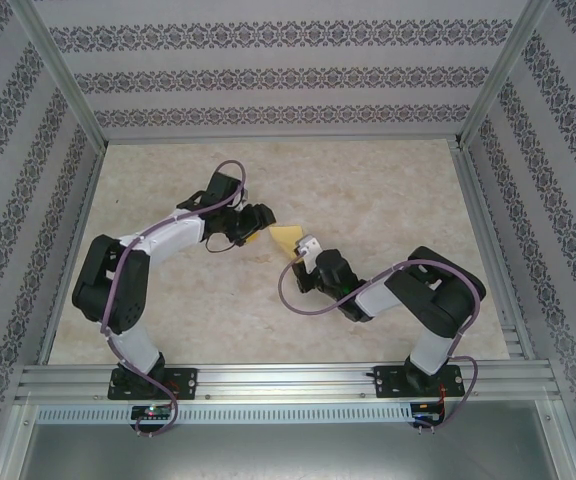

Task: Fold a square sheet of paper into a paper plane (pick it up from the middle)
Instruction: Fold the wing for the fifth time at the center of the table.

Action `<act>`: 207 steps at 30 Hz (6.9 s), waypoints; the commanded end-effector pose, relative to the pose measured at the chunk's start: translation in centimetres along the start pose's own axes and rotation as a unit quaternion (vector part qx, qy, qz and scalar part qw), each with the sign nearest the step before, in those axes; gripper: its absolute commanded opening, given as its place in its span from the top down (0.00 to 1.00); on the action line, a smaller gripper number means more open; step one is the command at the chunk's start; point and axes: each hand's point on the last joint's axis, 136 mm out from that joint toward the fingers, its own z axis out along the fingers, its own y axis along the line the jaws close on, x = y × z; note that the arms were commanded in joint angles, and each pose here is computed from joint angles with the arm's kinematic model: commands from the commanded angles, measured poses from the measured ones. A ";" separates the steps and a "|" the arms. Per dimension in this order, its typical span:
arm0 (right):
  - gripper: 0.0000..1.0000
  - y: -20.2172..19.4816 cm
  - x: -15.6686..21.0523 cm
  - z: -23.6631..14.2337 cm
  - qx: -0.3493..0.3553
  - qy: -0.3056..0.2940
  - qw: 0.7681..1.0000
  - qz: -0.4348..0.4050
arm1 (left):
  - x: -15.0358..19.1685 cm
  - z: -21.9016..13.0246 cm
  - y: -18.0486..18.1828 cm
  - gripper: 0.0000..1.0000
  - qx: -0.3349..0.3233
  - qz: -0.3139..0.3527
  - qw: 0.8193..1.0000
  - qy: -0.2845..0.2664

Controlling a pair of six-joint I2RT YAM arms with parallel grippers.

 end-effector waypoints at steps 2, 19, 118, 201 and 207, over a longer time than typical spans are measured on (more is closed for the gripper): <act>0.99 0.7 -2.1 -0.7 -0.054 -0.032 0.993 0.099 | -0.1 -0.3 -1.3 0.35 0.056 0.030 0.998 -0.018; 1.00 -1.9 -1.4 -0.8 -0.064 -0.010 0.953 0.297 | 3.7 3.4 -2.3 0.49 0.126 0.084 0.988 0.034; 0.73 -2.5 1.2 1.8 -0.032 0.143 0.964 0.224 | 3.8 9.8 -0.9 0.71 0.070 0.039 0.995 0.067; 0.82 -0.9 1.1 1.2 -0.153 0.205 0.855 0.452 | 2.9 9.7 4.4 0.85 0.023 0.070 0.996 0.050; 0.77 -0.6 0.9 -0.5 -0.145 0.228 0.863 0.428 | 3.3 10.0 5.4 0.85 0.010 0.060 0.997 0.054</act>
